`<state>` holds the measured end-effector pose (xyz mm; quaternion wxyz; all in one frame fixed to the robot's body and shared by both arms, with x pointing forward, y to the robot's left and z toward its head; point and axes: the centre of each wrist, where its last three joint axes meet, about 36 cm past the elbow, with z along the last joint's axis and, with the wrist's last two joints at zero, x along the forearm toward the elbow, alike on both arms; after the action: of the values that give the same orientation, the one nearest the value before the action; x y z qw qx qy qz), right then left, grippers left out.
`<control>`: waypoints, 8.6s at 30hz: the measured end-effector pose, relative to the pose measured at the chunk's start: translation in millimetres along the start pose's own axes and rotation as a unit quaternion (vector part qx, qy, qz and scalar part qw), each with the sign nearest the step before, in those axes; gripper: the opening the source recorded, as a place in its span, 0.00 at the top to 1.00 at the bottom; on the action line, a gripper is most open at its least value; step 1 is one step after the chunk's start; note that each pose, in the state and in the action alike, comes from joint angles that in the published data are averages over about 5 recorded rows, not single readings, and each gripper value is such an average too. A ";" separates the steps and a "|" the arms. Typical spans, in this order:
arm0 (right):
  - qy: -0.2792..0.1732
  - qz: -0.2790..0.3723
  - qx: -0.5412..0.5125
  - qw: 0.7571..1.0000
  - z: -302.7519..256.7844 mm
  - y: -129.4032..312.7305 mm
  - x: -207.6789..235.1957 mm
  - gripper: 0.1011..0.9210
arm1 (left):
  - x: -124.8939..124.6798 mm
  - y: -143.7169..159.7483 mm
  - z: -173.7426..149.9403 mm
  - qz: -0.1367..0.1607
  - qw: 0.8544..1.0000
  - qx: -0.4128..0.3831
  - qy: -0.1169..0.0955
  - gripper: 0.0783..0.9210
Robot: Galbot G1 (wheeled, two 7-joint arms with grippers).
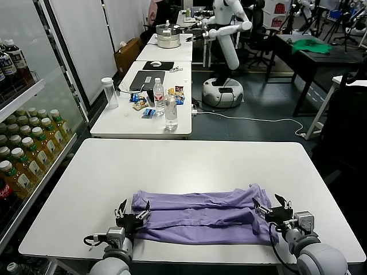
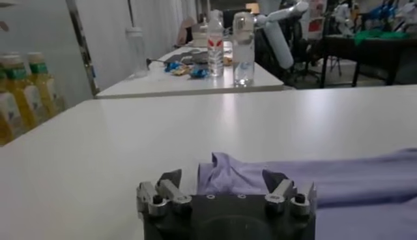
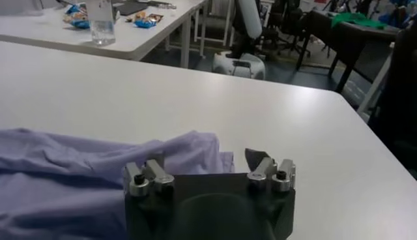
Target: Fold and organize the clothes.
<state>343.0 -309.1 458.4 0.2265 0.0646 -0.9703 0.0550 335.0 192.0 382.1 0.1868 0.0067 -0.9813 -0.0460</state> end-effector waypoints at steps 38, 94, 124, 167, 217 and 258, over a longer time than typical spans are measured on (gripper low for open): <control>-0.012 0.004 -0.008 1.000 -7.5 -1.5 4.7 0.12 | 7.2 121.6 -27.3 -0.064 0.997 0.050 -0.009 0.98; -0.005 0.017 -0.005 1.000 -5.2 -14.1 -13.8 0.12 | 9.1 -51.7 -97.2 0.320 0.872 0.368 0.034 0.48; -0.011 0.015 -0.003 1.000 -5.2 -10.0 -4.8 0.12 | -12.7 -5.1 -2.1 0.048 0.993 0.109 0.018 0.17; -0.023 0.010 -0.019 1.000 -7.3 0.8 2.3 0.12 | 10.2 167.9 -95.0 0.052 0.904 0.422 -0.052 0.95; -0.076 -0.085 -0.052 0.992 -27.0 74.6 -40.0 0.12 | 14.5 -13.9 -51.3 0.145 0.968 0.153 -0.136 0.17; -0.023 -0.104 -0.012 0.994 -15.0 149.8 -145.6 0.92 | 24.0 63.4 -30.9 -0.012 0.979 0.125 -0.159 0.12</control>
<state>456.5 -144.7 395.1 0.2095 0.1641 -0.9638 0.0180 324.2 251.7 425.4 0.0250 0.0347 -0.9963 0.0742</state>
